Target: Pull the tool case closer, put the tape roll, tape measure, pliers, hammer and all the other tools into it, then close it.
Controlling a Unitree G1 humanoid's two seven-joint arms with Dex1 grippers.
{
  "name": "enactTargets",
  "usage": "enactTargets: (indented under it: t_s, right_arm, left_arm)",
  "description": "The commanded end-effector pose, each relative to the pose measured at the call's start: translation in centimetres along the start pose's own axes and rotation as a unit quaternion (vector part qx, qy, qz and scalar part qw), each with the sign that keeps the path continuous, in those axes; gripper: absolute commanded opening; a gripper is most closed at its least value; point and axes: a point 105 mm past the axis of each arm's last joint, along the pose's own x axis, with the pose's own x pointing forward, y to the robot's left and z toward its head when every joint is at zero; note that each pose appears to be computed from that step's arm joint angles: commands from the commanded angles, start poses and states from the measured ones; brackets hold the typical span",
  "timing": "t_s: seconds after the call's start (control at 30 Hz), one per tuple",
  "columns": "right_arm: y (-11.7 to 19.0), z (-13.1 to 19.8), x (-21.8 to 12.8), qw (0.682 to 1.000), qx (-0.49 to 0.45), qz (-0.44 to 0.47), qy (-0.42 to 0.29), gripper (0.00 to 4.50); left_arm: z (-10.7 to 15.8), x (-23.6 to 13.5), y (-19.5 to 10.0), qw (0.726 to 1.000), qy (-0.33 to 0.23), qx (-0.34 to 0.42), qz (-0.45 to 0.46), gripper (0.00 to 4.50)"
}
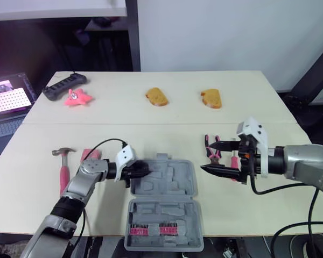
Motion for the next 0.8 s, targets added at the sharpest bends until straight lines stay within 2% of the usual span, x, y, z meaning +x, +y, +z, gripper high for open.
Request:
enactTargets:
  t_s: [0.03, 0.33, 0.47, 0.6, 0.63, 0.7, 0.8]
  right_arm:
    - [-0.2, 1.0, -0.6, 1.0, -0.019, -0.008, -0.011, 4.5]
    - [-0.2, 1.1, -0.4, 1.0, -0.021, -0.004, -0.012, 4.5]
    - [-1.0, 0.3, -0.9, 0.995, -0.09, -0.043, -0.005, 4.5]
    - [-2.4, -3.3, -2.5, 0.997, -0.039, -0.066, 0.008, 4.5]
    - [-2.7, -3.9, -2.9, 0.997, -0.03, -0.072, 0.009, 4.5]
    - [-3.5, -5.0, -3.8, 0.996, 0.002, -0.086, 0.001, 4.5]
    - [-4.6, -7.3, -5.7, 0.992, 0.019, -0.123, 0.0, 4.5]
  left_arm:
    - [-0.3, -0.2, -0.5, 1.0, -0.001, -0.005, -0.006, 1.41]
    - [2.9, -2.0, 1.5, 0.999, -0.045, -0.006, 0.028, 1.41]
    - [4.8, -4.7, 3.3, 0.997, -0.039, 0.001, 0.068, 1.41]
    - [5.0, -9.8, 5.3, 0.992, -0.033, -0.005, 0.119, 1.41]
    - [5.0, -11.0, 5.6, 0.991, -0.033, -0.008, 0.129, 1.93]
    - [4.8, -13.5, 6.5, 0.985, -0.036, -0.008, 0.171, 2.63]
    - [3.5, -18.3, 7.9, 0.966, -0.019, 0.005, 0.256, 4.23]
